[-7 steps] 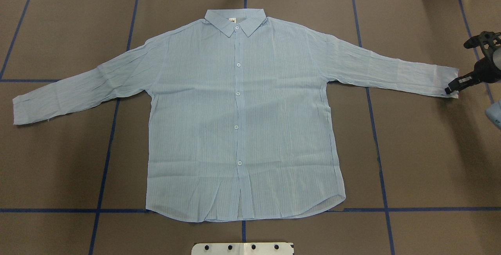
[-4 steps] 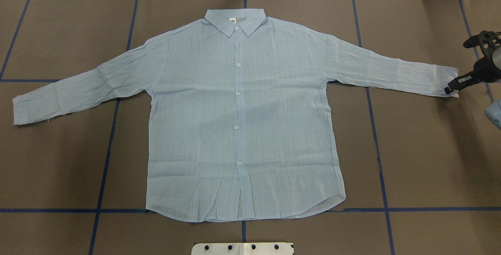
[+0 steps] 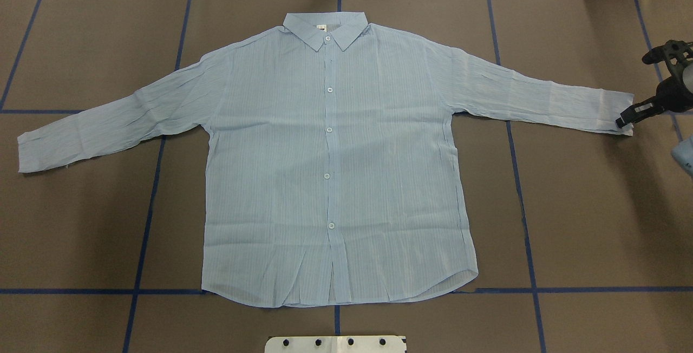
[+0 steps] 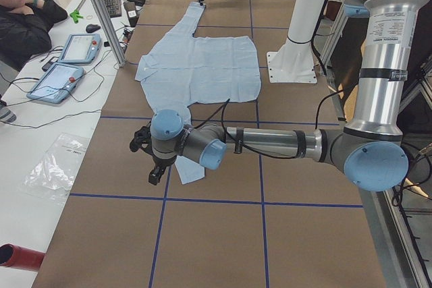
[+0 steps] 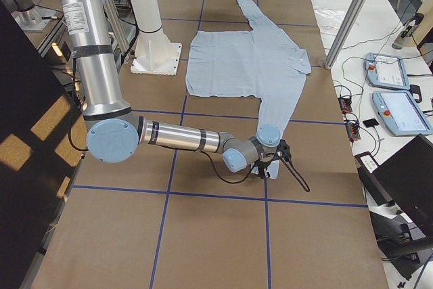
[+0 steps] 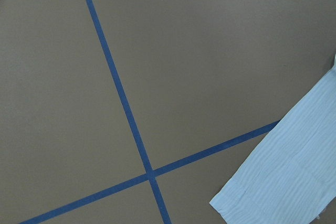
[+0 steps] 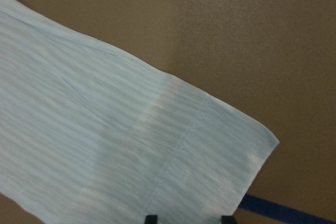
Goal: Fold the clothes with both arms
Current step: 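Lower the right gripper onto the cuff of the sleeve nearest it and grasp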
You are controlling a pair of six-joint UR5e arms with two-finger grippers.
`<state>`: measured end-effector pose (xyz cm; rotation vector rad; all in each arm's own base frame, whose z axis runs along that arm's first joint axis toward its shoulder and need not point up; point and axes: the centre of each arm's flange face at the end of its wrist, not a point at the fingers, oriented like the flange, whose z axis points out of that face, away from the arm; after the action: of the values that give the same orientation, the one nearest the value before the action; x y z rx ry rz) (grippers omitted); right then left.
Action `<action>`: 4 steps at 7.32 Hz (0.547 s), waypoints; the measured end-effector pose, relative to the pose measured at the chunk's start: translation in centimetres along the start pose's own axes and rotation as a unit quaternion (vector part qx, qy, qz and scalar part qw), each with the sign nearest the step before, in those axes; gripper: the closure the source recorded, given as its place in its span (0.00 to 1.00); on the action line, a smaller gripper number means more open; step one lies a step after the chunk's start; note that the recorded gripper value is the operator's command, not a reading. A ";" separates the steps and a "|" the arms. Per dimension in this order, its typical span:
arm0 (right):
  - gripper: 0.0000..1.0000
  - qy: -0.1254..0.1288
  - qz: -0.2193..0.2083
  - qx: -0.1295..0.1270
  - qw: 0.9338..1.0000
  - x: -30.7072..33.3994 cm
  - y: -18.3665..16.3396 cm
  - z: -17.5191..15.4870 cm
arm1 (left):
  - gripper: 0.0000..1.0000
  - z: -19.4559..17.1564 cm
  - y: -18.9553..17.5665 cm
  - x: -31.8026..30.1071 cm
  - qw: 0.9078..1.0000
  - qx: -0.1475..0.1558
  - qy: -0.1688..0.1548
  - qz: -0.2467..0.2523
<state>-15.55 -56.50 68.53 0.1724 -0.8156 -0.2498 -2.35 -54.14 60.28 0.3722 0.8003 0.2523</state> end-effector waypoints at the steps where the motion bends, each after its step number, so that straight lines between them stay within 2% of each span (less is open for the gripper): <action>1: 0.49 0.000 0.000 0.000 1.000 0.0 0.0 0.0 | 0.00 0.0 0.0 0.0 1.000 0.000 0.000 0.000; 4: 0.49 0.002 0.004 -0.003 1.000 0.4 0.3 0.2 | 0.00 0.0 0.0 0.0 1.000 0.000 0.000 -0.001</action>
<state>-15.39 -56.37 68.95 0.1636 -0.8105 -0.2440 -2.35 -54.14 60.32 0.3713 0.8006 0.2515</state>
